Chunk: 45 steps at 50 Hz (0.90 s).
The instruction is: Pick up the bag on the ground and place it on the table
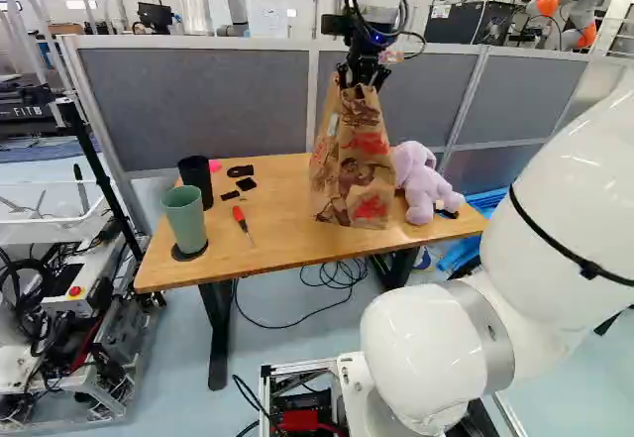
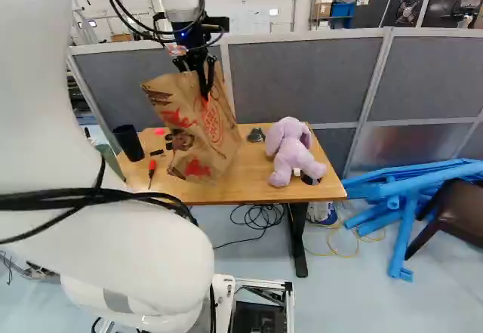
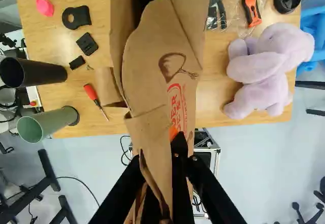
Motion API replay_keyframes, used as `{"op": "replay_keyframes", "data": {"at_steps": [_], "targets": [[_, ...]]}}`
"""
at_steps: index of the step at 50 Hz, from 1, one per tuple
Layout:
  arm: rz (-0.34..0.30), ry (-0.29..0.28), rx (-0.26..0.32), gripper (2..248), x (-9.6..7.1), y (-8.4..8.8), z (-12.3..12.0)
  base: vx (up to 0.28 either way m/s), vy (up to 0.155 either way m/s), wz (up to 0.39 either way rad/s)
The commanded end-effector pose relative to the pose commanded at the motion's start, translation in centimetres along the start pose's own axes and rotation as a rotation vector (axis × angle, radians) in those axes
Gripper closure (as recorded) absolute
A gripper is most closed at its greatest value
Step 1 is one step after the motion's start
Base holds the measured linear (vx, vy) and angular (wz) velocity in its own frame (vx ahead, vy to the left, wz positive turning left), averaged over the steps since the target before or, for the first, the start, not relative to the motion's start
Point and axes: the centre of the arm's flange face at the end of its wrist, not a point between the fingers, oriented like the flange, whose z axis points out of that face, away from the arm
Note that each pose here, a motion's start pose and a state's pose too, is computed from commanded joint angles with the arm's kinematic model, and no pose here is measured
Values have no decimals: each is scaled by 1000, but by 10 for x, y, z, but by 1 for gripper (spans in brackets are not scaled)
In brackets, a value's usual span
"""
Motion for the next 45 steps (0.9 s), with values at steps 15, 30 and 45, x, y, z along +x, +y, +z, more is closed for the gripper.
{"op": "replay_keyframes", "data": {"at_steps": [15, 30, 45], "targets": [[1, 4, 0, 229, 15, 0, 24, 0, 0, 0], [2, 18, 0, 229, 28, 0, 47, 0, 0, 0], [3, 34, 0, 229, 41, -1, 70, 0, 0, 0]]}}
